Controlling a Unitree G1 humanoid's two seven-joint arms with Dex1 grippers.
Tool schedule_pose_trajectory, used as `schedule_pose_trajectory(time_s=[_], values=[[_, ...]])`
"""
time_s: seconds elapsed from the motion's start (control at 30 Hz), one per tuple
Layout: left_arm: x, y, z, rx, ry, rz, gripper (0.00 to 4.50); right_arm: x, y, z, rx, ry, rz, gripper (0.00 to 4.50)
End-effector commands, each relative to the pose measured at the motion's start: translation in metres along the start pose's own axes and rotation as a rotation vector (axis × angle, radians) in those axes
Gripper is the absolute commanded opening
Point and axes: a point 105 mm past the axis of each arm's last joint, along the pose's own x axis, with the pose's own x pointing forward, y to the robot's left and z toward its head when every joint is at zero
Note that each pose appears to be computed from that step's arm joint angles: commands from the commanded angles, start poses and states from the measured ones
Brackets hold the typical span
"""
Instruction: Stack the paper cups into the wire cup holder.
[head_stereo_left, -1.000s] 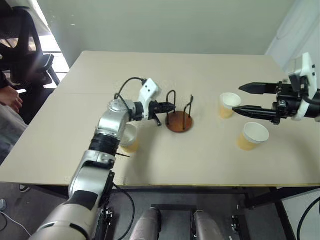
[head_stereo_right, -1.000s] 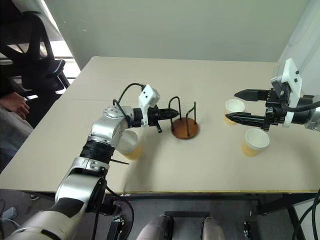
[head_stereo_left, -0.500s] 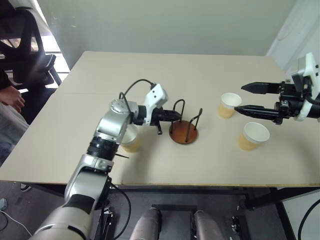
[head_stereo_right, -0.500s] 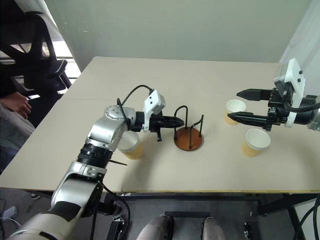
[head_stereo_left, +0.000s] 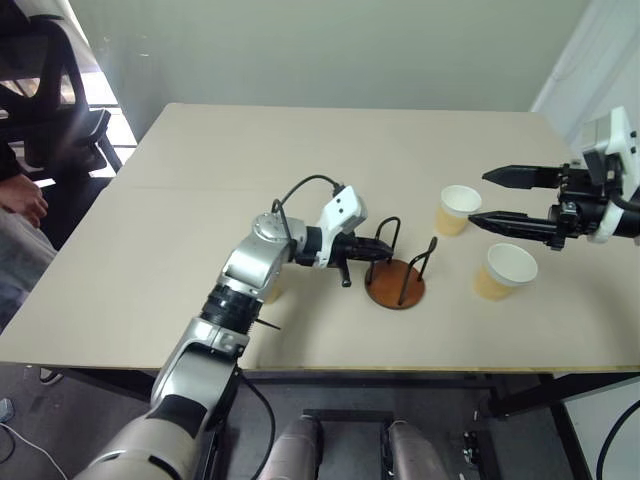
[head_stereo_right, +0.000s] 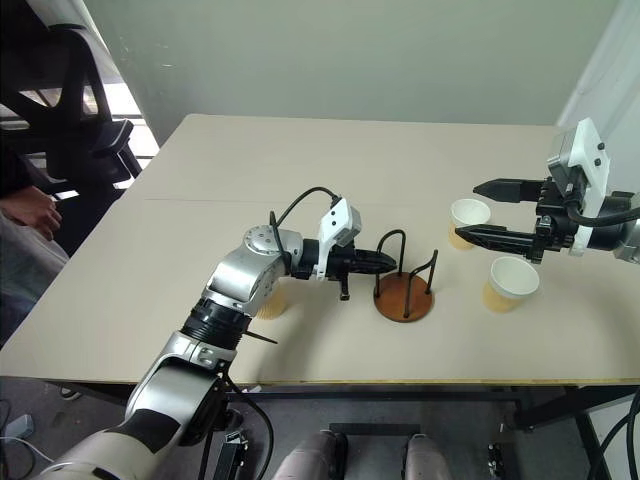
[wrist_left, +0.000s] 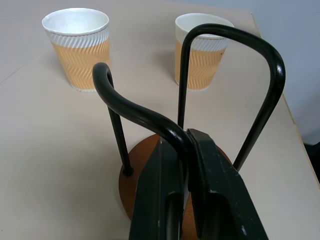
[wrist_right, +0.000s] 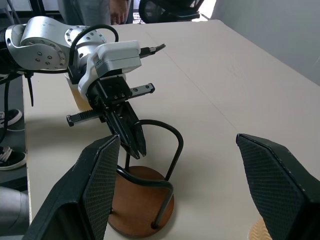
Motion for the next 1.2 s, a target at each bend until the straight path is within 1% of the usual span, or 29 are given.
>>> schedule_pose_trajectory(time_s=[0.03, 0.27, 0.5, 0.67, 0.8, 1.0, 1.2], values=[[-0.002, -0.008, 0.011, 0.05, -0.022, -0.031, 0.03, -0.007, 0.0, 0.013, -0.059, -0.016, -0.021, 3.77], [-0.004, -0.005, 0.007, 0.063, -0.002, -0.009, 0.03, -0.006, 0.0, 0.014, -0.061, -0.019, -0.019, 3.77], [-0.007, 0.005, 0.011, 0.077, -0.009, 0.035, 0.03, -0.005, -0.001, 0.013, -0.059, -0.02, -0.018, 3.77], [-0.009, -0.001, 0.008, 0.069, 0.011, 0.001, 0.03, -0.005, -0.001, 0.014, -0.059, -0.019, -0.017, 3.77], [-0.013, -0.011, 0.005, 0.072, 0.028, -0.057, 0.03, -0.006, 0.0, 0.013, -0.059, -0.019, -0.017, 3.77], [-0.021, -0.008, 0.004, 0.079, 0.053, -0.05, 0.03, -0.006, -0.001, 0.013, -0.058, -0.02, -0.017, 3.77], [-0.022, -0.013, 0.002, 0.056, 0.049, -0.068, 0.03, -0.004, -0.001, 0.013, -0.06, -0.019, -0.014, 3.77]])
